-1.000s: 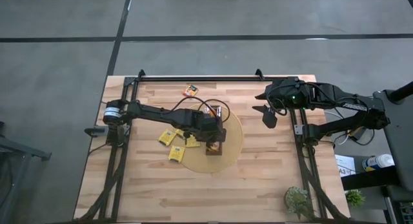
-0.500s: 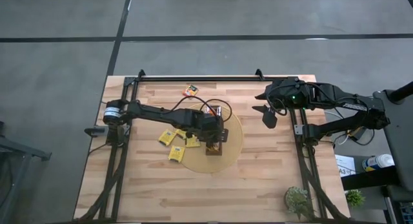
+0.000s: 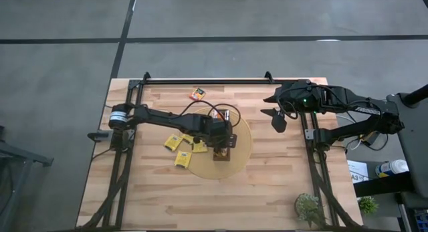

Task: Pick & Place Tea
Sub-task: Put the middle orange tea bag into the bottom section of the wooden organizer, then put the bottom orange tea bag into the bottom section of the wooden organizer

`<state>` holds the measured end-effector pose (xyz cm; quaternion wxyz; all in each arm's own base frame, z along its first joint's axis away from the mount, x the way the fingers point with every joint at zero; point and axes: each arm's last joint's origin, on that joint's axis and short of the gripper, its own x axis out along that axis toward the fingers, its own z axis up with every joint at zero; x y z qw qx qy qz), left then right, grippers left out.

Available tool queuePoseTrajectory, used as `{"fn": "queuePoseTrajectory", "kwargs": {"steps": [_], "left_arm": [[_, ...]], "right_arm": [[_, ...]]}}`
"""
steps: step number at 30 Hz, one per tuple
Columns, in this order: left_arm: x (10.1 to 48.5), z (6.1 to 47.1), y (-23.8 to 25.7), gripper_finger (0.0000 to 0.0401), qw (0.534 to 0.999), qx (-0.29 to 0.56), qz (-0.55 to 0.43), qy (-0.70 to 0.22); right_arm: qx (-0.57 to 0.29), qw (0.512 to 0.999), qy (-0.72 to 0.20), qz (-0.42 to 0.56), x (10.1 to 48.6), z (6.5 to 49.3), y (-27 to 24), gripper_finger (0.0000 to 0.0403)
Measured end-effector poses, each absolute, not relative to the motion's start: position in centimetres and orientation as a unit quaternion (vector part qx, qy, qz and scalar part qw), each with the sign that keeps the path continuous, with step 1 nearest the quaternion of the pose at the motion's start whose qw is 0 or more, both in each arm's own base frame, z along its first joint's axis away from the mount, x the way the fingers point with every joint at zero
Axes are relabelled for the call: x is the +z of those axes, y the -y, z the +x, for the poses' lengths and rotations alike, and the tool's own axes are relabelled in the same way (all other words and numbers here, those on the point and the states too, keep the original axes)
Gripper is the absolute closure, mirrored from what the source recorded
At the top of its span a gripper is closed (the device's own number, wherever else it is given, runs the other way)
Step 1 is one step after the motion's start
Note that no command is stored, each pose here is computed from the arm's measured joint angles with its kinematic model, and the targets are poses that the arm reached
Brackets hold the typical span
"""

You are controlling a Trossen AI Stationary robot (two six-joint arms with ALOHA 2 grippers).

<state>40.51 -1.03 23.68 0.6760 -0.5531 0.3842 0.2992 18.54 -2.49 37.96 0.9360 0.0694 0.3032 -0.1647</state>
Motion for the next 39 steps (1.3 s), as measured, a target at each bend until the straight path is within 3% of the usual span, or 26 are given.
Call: {"fn": "queuePoseTrajectory", "kwargs": {"steps": [11,18,28,39], "left_arm": [[25.8,40.0,0.9,0.028,0.701,0.292,-0.536,-0.368],[26.8,38.0,-0.5,0.028,0.726,0.331,-0.459,-0.391],[28.0,36.2,-4.5,0.0277,0.768,0.31,-0.346,-0.44],[27.5,34.3,-10.0,0.0217,0.784,0.278,-0.214,-0.512]], "right_arm": [[-0.165,0.936,-0.304,0.069,37.9,18.6,2.5,0.0197],[-0.166,0.932,-0.314,0.073,37.5,19.2,2.6,0.0197],[-0.175,0.923,-0.33,0.095,36.7,20.2,2.7,0.0197],[-0.192,0.919,-0.317,0.136,36.9,20.0,2.7,0.0197]]}}
